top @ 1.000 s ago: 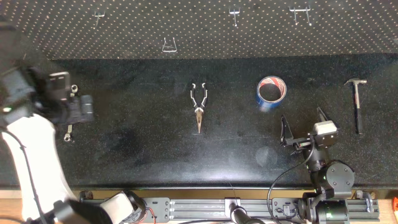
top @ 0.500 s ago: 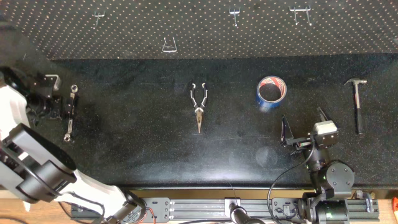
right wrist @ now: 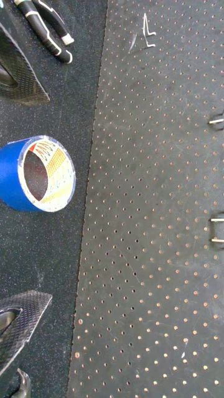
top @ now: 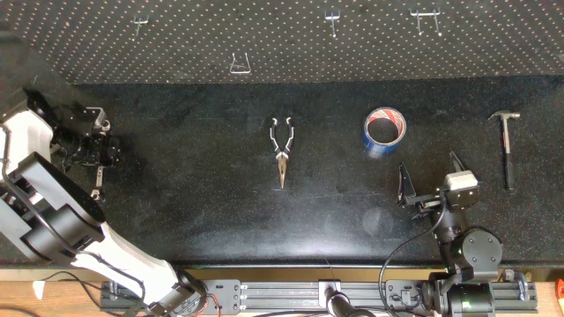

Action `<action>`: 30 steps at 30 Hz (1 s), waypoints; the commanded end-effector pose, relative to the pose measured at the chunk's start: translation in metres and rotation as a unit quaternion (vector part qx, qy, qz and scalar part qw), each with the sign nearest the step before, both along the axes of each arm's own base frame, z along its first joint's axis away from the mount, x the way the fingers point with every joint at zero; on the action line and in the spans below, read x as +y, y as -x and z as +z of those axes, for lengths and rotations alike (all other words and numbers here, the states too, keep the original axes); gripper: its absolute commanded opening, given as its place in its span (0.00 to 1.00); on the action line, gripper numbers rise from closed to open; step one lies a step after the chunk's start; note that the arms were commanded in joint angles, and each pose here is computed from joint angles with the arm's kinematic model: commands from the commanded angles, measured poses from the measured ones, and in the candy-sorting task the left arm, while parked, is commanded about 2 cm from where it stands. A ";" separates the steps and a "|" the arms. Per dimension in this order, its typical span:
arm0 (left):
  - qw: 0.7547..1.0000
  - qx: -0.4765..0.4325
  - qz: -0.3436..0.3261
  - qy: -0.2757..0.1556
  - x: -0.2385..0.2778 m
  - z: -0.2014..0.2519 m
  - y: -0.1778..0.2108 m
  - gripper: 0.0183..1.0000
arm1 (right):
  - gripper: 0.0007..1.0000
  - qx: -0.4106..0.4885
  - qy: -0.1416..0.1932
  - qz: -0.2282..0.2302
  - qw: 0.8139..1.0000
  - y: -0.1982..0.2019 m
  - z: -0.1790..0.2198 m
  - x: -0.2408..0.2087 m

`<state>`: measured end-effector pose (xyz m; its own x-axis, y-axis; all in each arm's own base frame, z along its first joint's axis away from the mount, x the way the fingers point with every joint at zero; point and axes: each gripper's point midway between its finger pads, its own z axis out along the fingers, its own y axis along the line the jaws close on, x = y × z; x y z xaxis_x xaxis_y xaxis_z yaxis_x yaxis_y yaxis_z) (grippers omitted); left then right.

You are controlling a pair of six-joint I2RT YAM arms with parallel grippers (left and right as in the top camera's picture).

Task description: Place Tools Onto Pegboard

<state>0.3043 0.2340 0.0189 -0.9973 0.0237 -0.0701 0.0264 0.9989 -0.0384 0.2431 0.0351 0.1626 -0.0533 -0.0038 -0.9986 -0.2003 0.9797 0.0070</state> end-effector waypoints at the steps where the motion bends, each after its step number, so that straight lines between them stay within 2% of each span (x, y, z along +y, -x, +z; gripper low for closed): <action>1: 0.999 -0.005 0.040 -0.010 0.010 -0.001 -0.006 0.99 | 0.98 -0.001 0.007 0.003 1.000 0.000 -0.001 0.002; 6: 0.998 -0.007 0.054 -0.015 0.012 -0.001 -0.007 1.00 | 0.97 -0.001 0.007 0.003 1.000 0.000 -0.001 0.001; 7: 0.998 -0.007 0.055 -0.015 0.012 -0.001 -0.007 0.87 | 0.97 -0.001 0.007 0.003 1.000 0.000 -0.001 0.002; 8: 0.998 -0.007 0.054 -0.014 0.012 -0.001 -0.007 0.47 | 0.98 -0.001 0.007 0.003 1.000 0.000 -0.001 0.001; 9: 0.998 -0.007 0.054 -0.014 0.012 -0.001 -0.007 0.31 | 0.98 -0.001 0.007 0.003 1.000 0.000 -0.001 0.001; 10: 0.998 -0.007 0.054 -0.014 0.012 -0.001 -0.007 0.05 | 0.98 -0.001 0.007 0.003 1.000 0.000 -0.001 0.001; 11: 0.998 -0.007 0.055 -0.014 0.012 -0.001 -0.007 0.01 | 0.98 -0.001 0.007 0.003 1.000 0.000 -0.001 0.002; 15: 0.998 0.002 0.065 -0.007 0.008 -0.001 -0.003 0.01 | 0.98 -0.001 0.007 0.003 1.000 0.000 -0.001 0.001; 17: 0.997 -0.015 0.077 -0.019 0.012 0.016 -0.004 0.01 | 0.98 -0.001 0.007 0.003 1.000 0.000 -0.001 0.002; 18: 0.989 -0.084 0.108 -0.062 0.020 0.069 -0.017 0.01 | 0.98 -0.001 0.007 0.003 1.000 0.000 -0.001 0.002; 21: 0.973 -0.181 0.117 -0.084 0.008 0.144 -0.020 0.01 | 0.98 -0.001 0.007 0.003 1.000 0.000 -0.001 0.001; 22: 0.961 -0.231 0.114 -0.101 0.001 0.174 -0.018 0.01 | 0.97 -0.001 0.007 0.003 1.000 0.000 -0.001 0.001; 24: 0.939 -0.294 0.127 -0.126 -0.011 0.204 -0.015 0.01 | 0.97 -0.001 0.007 0.003 1.000 0.000 -0.001 0.002; 26: 0.926 -0.338 0.112 -0.124 -0.045 0.214 -0.019 0.01 | 0.98 -0.001 0.007 0.003 1.000 0.000 -0.001 0.001; 27: 0.923 -0.357 0.083 -0.115 -0.072 0.215 -0.026 0.01 | 0.98 -0.001 0.007 0.003 1.000 0.000 -0.001 0.002; 28: 0.918 -0.380 0.050 -0.098 -0.110 0.217 -0.036 0.01 | 0.98 -0.001 0.007 0.003 1.000 0.000 -0.001 0.002; 30: 0.912 -0.405 0.040 -0.060 -0.160 0.223 -0.046 0.01 | 0.97 -0.001 0.007 0.003 1.000 0.000 -0.001 0.002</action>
<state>0.3409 0.1357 0.2227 -0.6972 0.0304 -0.7162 -0.1251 0.9786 0.1632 0.2430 0.0349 0.1629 -0.0521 -0.0038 -0.9986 -0.1992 0.9799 0.0067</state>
